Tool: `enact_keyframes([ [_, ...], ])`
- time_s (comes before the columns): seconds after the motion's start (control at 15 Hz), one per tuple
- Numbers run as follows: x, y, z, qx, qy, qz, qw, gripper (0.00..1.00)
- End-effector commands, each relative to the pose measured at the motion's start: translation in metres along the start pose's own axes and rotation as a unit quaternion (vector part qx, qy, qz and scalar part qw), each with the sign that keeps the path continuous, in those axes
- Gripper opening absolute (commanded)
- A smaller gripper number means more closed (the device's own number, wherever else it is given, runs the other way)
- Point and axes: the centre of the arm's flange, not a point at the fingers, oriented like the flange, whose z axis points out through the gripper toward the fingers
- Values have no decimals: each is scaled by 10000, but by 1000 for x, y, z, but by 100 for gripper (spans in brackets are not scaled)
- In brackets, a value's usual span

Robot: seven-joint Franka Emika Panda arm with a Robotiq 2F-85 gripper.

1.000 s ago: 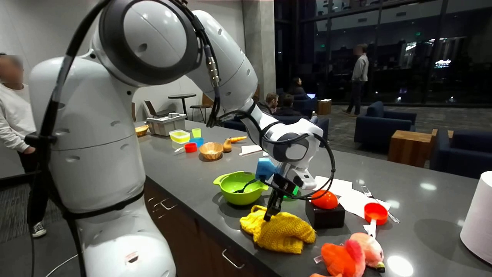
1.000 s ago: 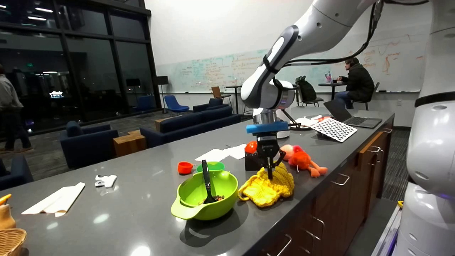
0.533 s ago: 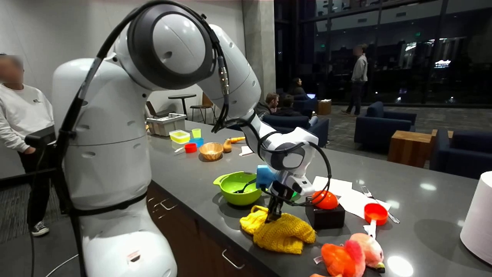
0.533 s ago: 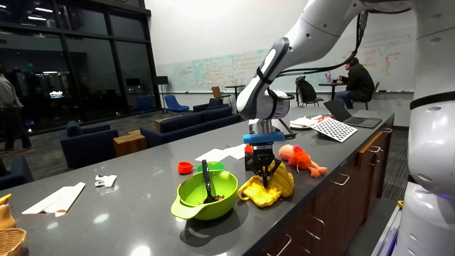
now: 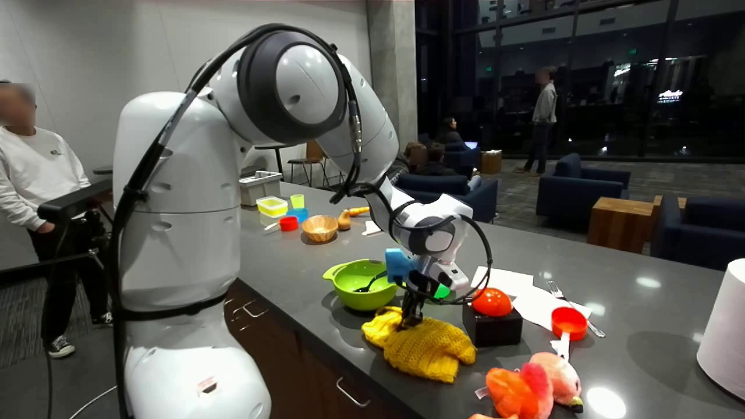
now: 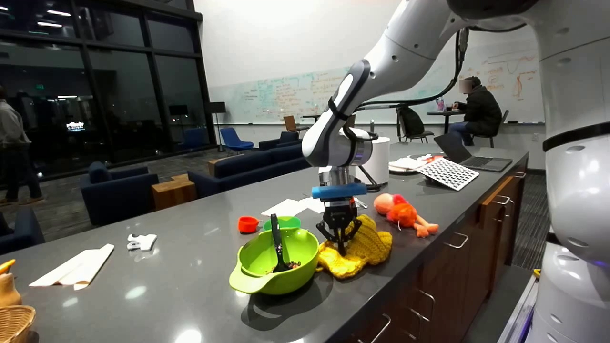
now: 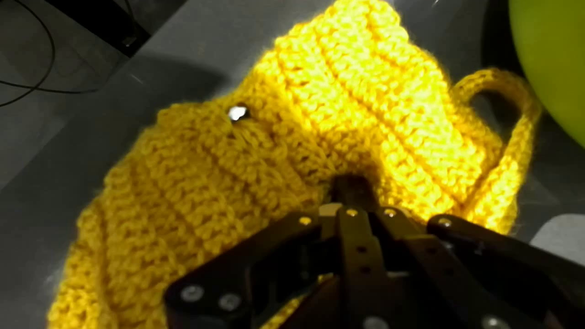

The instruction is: Place the orange knitted item to the right of the green bowl

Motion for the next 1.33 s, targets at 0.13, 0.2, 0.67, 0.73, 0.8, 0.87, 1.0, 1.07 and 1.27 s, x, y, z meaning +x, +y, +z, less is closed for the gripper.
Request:
enact_keyframes([
  [0.13, 0, -48, 9, 10, -149, -470, 9988, 0],
  [0.2, -1, -53, 9, 3, -160, -533, 9985, 0],
  [0.67, -4, -64, -6, -168, -19, -690, 9975, 31],
  [0.73, -6, -60, -16, -237, 97, -672, 9974, 36],
  [0.8, -6, -57, -23, -324, 205, -652, 9971, 44],
  [0.87, -6, -51, -34, -429, 310, -613, 9967, 49],
  [1.0, -5, -41, -50, -631, 481, -489, 9956, 62],
  [1.07, -5, -34, -60, -737, 570, -392, 9949, 69],
  [1.27, -3, -15, -84, -994, 827, -106, 9915, 91],
])
